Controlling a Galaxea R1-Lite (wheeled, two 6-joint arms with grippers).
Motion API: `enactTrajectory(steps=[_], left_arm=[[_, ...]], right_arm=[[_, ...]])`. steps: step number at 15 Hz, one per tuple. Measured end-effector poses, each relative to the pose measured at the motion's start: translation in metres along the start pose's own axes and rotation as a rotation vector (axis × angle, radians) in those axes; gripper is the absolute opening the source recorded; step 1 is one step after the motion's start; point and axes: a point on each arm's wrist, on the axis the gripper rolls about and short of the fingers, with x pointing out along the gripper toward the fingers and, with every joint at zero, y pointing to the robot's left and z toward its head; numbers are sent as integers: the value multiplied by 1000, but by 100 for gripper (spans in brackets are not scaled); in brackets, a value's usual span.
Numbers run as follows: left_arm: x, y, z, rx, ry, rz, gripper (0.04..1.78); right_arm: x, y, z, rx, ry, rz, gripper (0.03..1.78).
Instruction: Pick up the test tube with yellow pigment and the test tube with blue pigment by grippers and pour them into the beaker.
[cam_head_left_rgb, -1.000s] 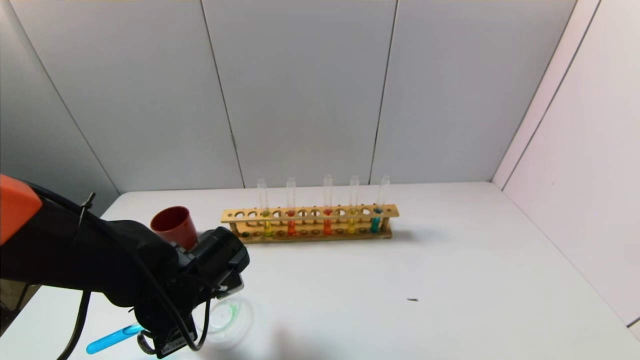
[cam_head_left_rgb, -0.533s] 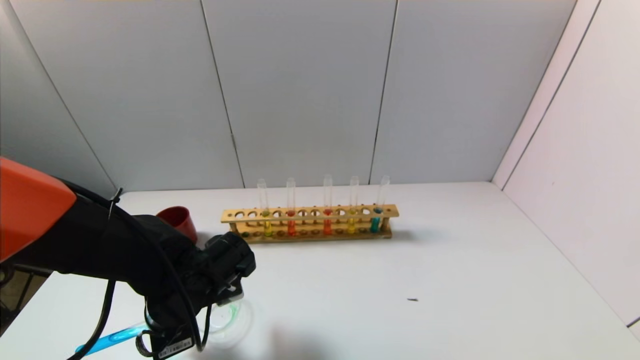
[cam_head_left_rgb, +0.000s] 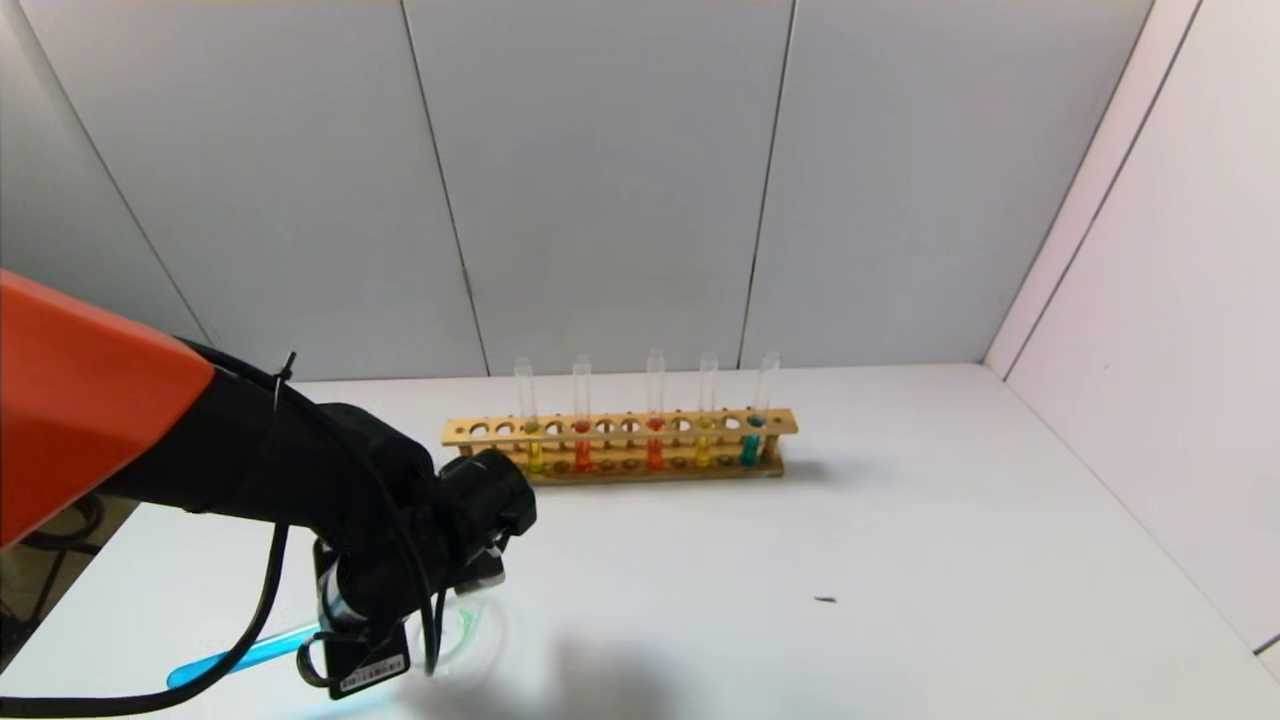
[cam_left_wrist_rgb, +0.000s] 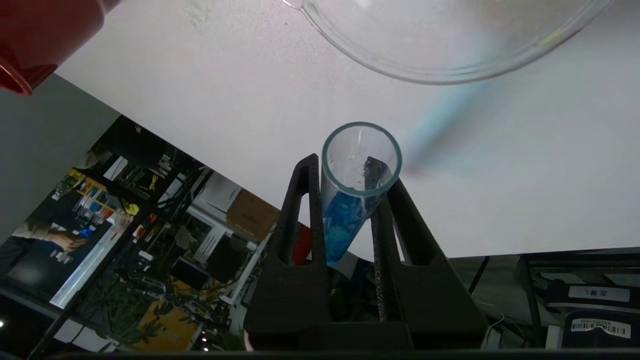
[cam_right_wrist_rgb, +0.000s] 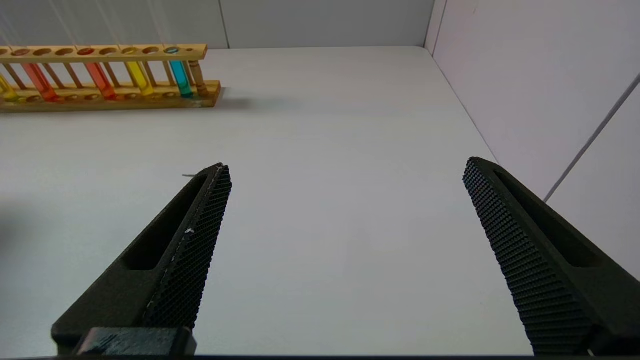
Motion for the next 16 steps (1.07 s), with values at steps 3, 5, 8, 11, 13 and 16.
enactTrajectory(steps=[3,5,8,11,13,16], left_arm=[[3,0,5,27,37,-9,31],[4,0,8,34,46,-13,31],[6,1,13,37,50,-15,31],[8,0,16,56,70,-24,31],[7,1,16,70,85,-30,31],[5,1,16,93,112,-42,31]], right_arm=[[0,0,0,0,0,0,170],[0,0,0,0,0,0,170],[0,0,0,0,0,0,170],[0,0,0,0,1,0,170],[0,0,0,0,0,0,170],[0,0,0,0,0,0,170]])
